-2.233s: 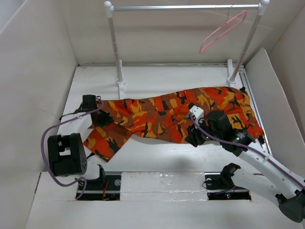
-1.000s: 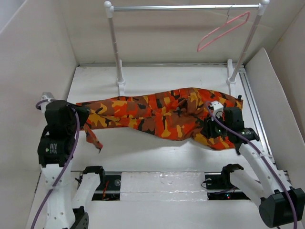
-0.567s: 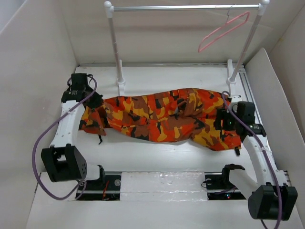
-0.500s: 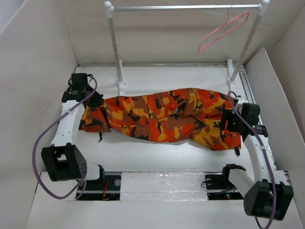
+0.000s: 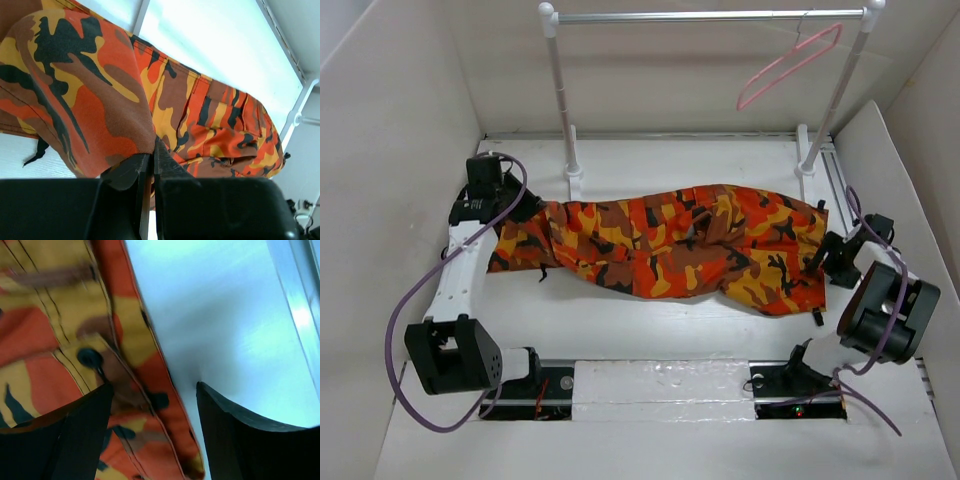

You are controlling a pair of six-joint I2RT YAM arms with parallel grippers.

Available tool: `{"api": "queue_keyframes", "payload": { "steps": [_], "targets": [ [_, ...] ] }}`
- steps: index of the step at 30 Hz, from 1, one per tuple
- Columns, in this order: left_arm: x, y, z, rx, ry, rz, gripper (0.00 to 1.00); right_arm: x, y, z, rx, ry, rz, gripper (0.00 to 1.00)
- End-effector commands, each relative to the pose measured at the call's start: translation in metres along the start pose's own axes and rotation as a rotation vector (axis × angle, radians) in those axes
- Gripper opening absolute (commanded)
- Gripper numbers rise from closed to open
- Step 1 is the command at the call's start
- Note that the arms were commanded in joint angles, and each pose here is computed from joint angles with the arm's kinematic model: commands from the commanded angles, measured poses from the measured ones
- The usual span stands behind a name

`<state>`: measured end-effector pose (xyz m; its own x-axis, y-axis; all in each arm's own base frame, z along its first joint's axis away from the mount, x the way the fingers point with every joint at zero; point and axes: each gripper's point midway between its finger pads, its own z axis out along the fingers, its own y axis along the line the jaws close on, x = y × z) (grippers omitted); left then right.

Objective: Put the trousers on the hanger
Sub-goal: Flatten out the trousers at the center of the board.

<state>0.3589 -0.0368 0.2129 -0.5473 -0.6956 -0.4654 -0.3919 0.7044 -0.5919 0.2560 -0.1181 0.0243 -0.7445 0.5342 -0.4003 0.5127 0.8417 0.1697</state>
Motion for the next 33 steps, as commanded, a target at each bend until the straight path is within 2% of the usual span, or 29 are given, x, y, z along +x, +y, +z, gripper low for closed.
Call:
{"api": "queue_keyframes", "payload": {
  "steps": [1,4,5,6,7,11,15,17,21,22,24,25,26,27,28,29,30,31,32,33],
  "targets": [
    [-0.005,-0.016,-0.018,0.09,-0.037,0.045,0.0,-0.02,0.02,0.015,-0.111,-0.028,0.016,0.73],
    [-0.001,-0.025,-0.035,0.128,-0.029,0.05,0.0,-0.023,0.028,0.024,-0.2,-0.018,0.03,0.45],
    [0.0,-0.028,-0.042,0.145,-0.032,0.046,0.0,-0.036,0.037,0.023,-0.249,-0.051,0.027,0.13],
    [0.001,-0.03,-0.048,0.151,-0.038,0.042,0.0,-0.041,0.039,0.024,-0.263,-0.059,0.034,0.0],
    [0.002,-0.032,-0.061,0.161,-0.053,0.043,0.0,-0.049,0.037,0.024,-0.26,-0.069,0.049,0.0],
    [0.008,-0.027,-0.096,0.108,-0.082,0.061,0.0,-0.112,0.03,0.008,-0.187,-0.177,0.074,0.0],
    [0.029,-0.021,-0.123,0.079,-0.044,0.088,0.0,-0.159,0.029,0.001,-0.114,-0.236,0.059,0.0],
    [0.04,-0.014,-0.136,0.05,-0.005,0.082,0.0,-0.16,0.029,0.013,-0.092,-0.202,0.078,0.0],
    [0.048,0.008,-0.142,-0.074,0.047,0.116,0.0,-0.179,0.034,0.018,-0.102,-0.258,0.121,0.0],
    [0.048,0.012,-0.13,-0.104,0.063,0.129,0.0,-0.183,0.04,0.017,-0.108,-0.264,0.111,0.03],
    [0.048,0.011,-0.088,-0.089,0.13,0.131,0.0,-0.187,0.047,0.008,-0.122,-0.274,0.077,0.32],
    [0.041,0.008,-0.07,-0.089,0.13,0.131,0.0,-0.187,0.052,0.004,-0.126,-0.284,0.061,0.32],
    [0.036,0.008,-0.052,-0.058,0.17,0.131,0.0,-0.188,0.053,-0.004,-0.131,-0.299,0.049,0.47],
    [0.025,0.004,-0.029,-0.026,0.188,0.144,0.0,-0.193,0.056,-0.024,-0.138,-0.344,0.036,0.52],
    [0.029,0.023,0.018,-0.097,0.304,0.113,0.0,-0.194,0.057,-0.034,-0.138,-0.363,0.033,0.59],
    [0.003,0.004,0.033,-0.057,0.284,0.163,0.0,-0.188,0.063,-0.04,-0.145,-0.369,0.013,0.62],
    [-0.003,0.003,0.056,-0.066,0.325,0.174,0.0,-0.193,0.067,-0.065,-0.157,-0.423,0.0,0.64],
    [0.01,0.026,0.096,-0.147,0.46,0.154,0.0,-0.186,0.086,-0.072,-0.188,-0.422,-0.039,0.64],
    [-0.039,0.006,0.103,-0.171,0.34,0.217,0.0,-0.18,0.095,-0.08,-0.194,-0.435,-0.07,0.65],
    [-0.043,0.021,0.123,-0.245,0.351,0.219,0.05,-0.176,0.103,-0.09,-0.195,-0.449,-0.097,0.65]
  ]
}}
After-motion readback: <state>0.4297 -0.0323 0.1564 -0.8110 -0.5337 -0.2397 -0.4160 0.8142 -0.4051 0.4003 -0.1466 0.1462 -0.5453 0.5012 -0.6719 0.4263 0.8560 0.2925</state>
